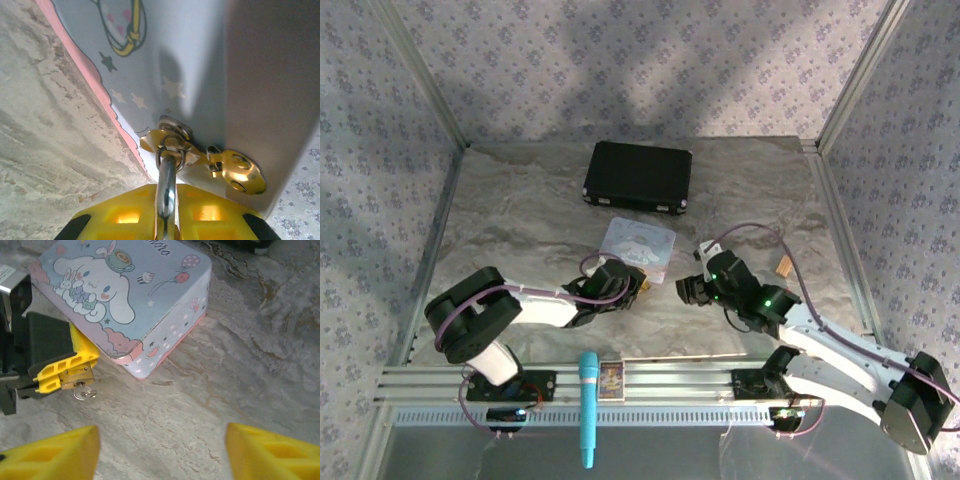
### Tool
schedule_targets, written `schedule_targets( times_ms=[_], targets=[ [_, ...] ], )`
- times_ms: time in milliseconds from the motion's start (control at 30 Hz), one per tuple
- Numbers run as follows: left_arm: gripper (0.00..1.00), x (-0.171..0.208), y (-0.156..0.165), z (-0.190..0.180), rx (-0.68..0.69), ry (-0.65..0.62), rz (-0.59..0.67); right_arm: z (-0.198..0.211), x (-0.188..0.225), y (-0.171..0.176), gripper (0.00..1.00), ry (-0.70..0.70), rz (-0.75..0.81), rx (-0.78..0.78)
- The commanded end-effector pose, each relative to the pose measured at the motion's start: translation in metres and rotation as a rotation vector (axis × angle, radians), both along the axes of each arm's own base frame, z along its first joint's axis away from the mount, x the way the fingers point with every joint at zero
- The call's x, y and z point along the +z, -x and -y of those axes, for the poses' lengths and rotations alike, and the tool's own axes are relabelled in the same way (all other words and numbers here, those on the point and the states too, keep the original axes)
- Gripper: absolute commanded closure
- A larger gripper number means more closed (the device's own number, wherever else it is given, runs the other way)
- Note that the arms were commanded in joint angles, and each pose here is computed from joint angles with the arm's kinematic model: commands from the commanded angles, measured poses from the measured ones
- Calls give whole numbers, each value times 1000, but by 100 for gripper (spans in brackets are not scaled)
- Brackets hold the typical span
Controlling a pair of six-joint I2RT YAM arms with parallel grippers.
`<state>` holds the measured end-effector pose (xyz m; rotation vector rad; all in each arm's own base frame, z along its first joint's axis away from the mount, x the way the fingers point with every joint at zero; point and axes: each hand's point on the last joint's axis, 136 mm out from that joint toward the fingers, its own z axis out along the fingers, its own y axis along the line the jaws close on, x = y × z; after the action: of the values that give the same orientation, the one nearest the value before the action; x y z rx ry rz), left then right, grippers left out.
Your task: Unlock the padlock with the key
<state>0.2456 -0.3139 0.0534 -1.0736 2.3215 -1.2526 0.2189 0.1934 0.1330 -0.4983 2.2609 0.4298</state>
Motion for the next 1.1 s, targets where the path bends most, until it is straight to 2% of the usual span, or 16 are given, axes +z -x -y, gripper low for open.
schedule_targets(
  times_ms=[0,267,400,433,700,967,1067],
  targets=[
    [100,13,2,10,-44,25,3,-11,1,3,38,105,102,134],
    [100,22,2,8,-55,10,28,-60,-17,18,48,269,184,394],
    [100,26,3,6,-52,15,36,-83,-22,19,55,248,228,461],
    [100,27,3,6,-52,18,39,-88,-23,19,59,236,234,472],
    [100,31,3,6,-57,27,49,-102,-34,15,63,260,222,527],
    [100,32,5,5,-59,46,49,-98,-48,15,58,266,195,532],
    [100,33,6,6,-63,47,52,-98,-49,11,66,272,206,512]
  ],
)
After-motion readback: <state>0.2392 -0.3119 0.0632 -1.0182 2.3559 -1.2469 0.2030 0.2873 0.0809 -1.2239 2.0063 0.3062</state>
